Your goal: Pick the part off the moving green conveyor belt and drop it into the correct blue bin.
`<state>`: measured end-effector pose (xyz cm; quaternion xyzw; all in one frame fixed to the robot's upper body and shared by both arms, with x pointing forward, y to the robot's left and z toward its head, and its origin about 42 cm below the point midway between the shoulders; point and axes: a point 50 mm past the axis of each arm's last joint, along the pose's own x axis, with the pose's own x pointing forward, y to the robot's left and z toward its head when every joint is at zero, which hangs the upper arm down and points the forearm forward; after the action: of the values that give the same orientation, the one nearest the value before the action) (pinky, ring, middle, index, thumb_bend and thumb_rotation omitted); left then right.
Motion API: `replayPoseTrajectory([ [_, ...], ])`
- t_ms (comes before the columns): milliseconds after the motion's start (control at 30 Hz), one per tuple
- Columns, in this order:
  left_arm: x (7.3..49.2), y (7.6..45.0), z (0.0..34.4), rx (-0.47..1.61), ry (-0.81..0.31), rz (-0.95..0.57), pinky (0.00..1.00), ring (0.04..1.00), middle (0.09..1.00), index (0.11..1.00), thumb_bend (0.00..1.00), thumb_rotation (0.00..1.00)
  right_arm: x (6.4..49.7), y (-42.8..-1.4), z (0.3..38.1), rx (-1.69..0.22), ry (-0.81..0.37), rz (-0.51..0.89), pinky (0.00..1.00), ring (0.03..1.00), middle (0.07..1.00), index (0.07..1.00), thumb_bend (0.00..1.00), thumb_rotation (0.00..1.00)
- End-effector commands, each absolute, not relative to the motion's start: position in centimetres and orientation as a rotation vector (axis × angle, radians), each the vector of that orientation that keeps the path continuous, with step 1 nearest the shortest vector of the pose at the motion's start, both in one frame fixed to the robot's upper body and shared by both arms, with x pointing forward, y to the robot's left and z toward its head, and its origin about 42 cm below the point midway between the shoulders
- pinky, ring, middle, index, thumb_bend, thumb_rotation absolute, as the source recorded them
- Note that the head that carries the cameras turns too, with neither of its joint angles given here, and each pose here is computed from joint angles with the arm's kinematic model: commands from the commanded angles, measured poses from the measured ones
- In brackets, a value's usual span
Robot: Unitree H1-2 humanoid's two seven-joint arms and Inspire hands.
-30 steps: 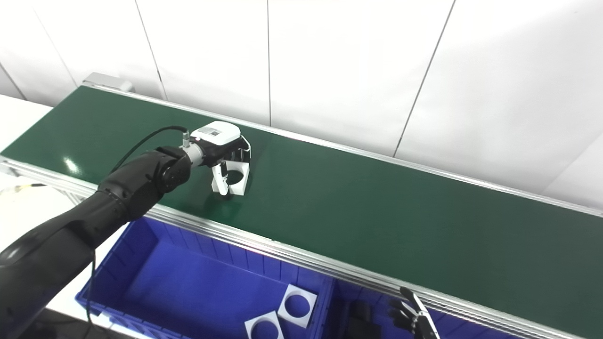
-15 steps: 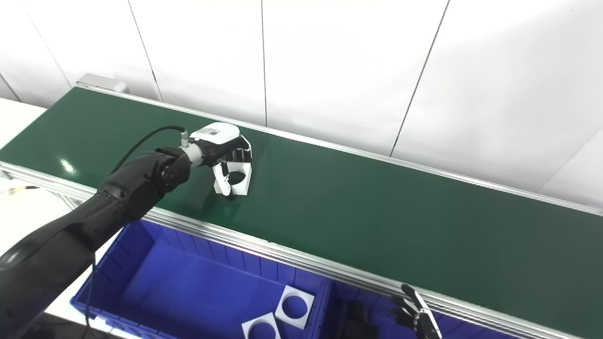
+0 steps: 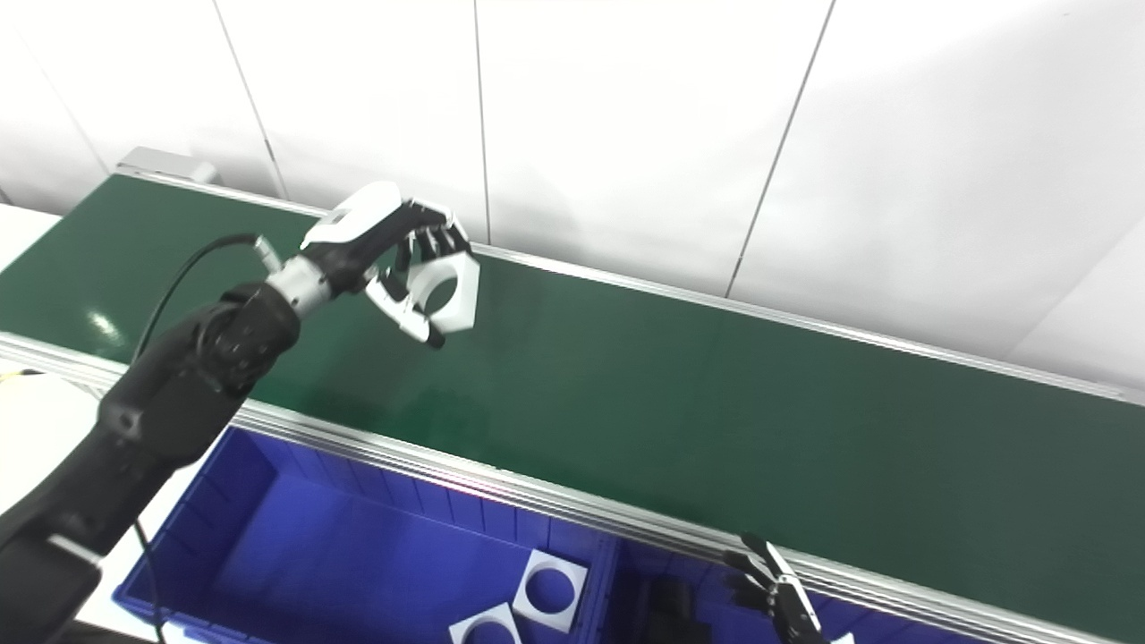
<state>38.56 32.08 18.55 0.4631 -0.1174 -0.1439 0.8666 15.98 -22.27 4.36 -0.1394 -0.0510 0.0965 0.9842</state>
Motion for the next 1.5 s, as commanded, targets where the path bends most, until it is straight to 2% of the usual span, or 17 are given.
replayPoseTrajectory([
  [0,38.4,32.0,20.8,0.934,-0.371,-0.285,0.25,0.368,0.462,0.522,0.49,0.0,16.1,-21.9,5.7,-0.253,-0.198,0.189,0.7,0.734,0.786,0.874,0.86,0.54],
  [167,36.3,31.6,19.4,0.846,-0.414,-0.321,0.25,0.373,0.458,0.522,0.49,0.0,16.1,-21.2,5.9,-0.246,-0.211,0.187,0.7,0.74,0.784,0.879,0.86,0.53],
  [367,33.2,30.5,15.2,0.756,-0.422,-0.396,0.25,0.375,0.458,0.521,0.49,0.0,16.0,-20.3,6.2,-0.254,-0.237,0.176,0.7,0.744,0.792,0.879,0.86,0.56],
  [500,31.3,29.6,13.2,0.732,-0.383,-0.44,0.25,0.376,0.456,0.522,0.49,0.0,16.1,-19.9,6.6,-0.249,-0.25,0.174,0.71,0.748,0.792,0.883,0.86,0.58],
  [633,29.8,28.8,11.4,0.683,-0.337,-0.483,0.3,0.395,0.465,0.521,0.49,0.0,16.4,-19.7,7.0,-0.242,-0.263,0.172,0.73,0.751,0.786,0.884,0.87,0.59],
  [733,28.9,28.4,10.6,0.673,-0.311,-0.51,0.27,0.381,0.469,0.517,0.49,0.0,16.7,-19.4,7.2,-0.24,-0.271,0.173,0.72,0.752,0.788,0.883,0.87,0.6],
  [867,27.8,27.8,9.3,0.668,-0.275,-0.559,0.27,0.384,0.472,0.518,0.49,0.0,17.1,-18.9,7.3,-0.227,-0.278,0.165,0.7,0.738,0.791,0.876,0.87,0.59],
  [1000,26.8,26.7,8.6,0.682,-0.269,-0.599,0.31,0.397,0.482,0.517,0.49,0.0,17.1,-18.7,7.7,-0.227,-0.285,0.163,0.7,0.732,0.783,0.878,0.88,0.6],
  [1400,25.4,24.2,6.4,0.791,-0.179,-0.725,0.28,0.379,0.452,0.526,0.49,0.0,17.2,-18.2,8.3,-0.225,-0.291,0.161,0.68,0.733,0.784,0.879,0.87,0.6],
  [1467,25.4,24.2,6.0,0.808,-0.143,-0.748,0.33,0.403,0.472,0.52,0.49,0.0,17.2,-18.1,8.5,-0.229,-0.289,0.16,0.68,0.733,0.784,0.88,0.86,0.6],
])
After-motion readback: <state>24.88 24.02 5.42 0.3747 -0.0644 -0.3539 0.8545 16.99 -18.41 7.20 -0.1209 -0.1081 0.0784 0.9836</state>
